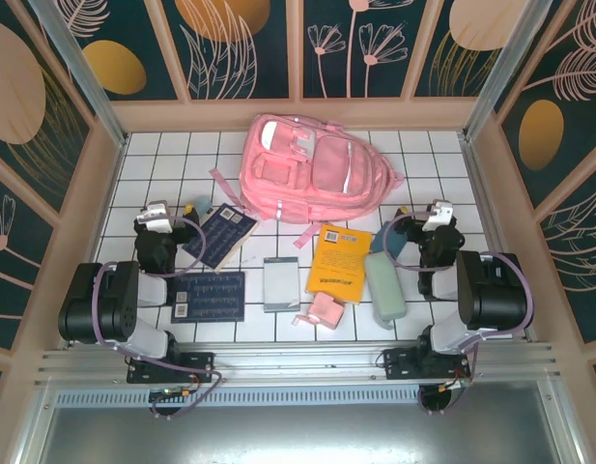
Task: Pack the student bag
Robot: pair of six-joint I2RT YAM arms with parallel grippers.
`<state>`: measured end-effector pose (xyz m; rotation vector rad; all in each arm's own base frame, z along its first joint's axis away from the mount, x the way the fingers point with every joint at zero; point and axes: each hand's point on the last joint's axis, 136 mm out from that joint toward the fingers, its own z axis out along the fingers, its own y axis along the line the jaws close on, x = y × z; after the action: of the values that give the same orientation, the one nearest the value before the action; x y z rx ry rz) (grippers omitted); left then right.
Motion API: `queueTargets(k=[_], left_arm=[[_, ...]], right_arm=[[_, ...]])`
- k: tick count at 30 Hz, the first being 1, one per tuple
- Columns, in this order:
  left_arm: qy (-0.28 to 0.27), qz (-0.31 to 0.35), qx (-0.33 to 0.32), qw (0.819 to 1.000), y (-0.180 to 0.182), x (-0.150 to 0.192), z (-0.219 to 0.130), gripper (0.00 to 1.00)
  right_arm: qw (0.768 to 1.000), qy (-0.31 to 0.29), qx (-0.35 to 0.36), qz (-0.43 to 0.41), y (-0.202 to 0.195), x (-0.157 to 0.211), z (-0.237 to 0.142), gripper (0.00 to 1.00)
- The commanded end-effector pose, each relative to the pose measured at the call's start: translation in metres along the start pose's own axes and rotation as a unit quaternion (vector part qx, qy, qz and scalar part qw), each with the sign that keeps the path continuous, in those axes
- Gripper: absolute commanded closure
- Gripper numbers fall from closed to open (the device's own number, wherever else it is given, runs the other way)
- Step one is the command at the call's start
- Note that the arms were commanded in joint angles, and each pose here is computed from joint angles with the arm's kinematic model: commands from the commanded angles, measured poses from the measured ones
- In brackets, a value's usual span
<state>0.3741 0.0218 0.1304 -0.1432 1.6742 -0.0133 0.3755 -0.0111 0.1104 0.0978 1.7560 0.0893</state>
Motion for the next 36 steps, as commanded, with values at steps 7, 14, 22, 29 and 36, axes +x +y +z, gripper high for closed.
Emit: queueTargets(k=[7,14,22,29,36], left_arm=[[-0.010,0.004,0.012,1.000,-0.006,-0.006,0.001,0.01],[-0.009,0.004,0.012,1.000,-0.006,-0.006,0.001,0.01],[-0.014,0.003,0.014,1.000,-0.007,-0.008,-0.001,0.01],[-0.078,0.004,0.034,0.996,-0.020,-0.080,-0.035,0.01],[-0.076,-0.080,0.222,0.969,-0.123,-0.177,-0.070,0.01]], right_arm=[[1.000,-0.014,-0.012,0.003,0.003,-0.010,0.002,0.01],[1.000,-0.015,-0.010,0.001,0.004,-0.010,0.003,0.01],[1.000,-0.016,-0.010,-0.001,0.005,-0.010,0.002,0.01],[0.997,-0.063,0.024,-0.032,0.022,-0.059,-0.022,0.01],[0.972,-0.172,-0.157,-0.008,0.148,-0.167,-0.096,0.01]])
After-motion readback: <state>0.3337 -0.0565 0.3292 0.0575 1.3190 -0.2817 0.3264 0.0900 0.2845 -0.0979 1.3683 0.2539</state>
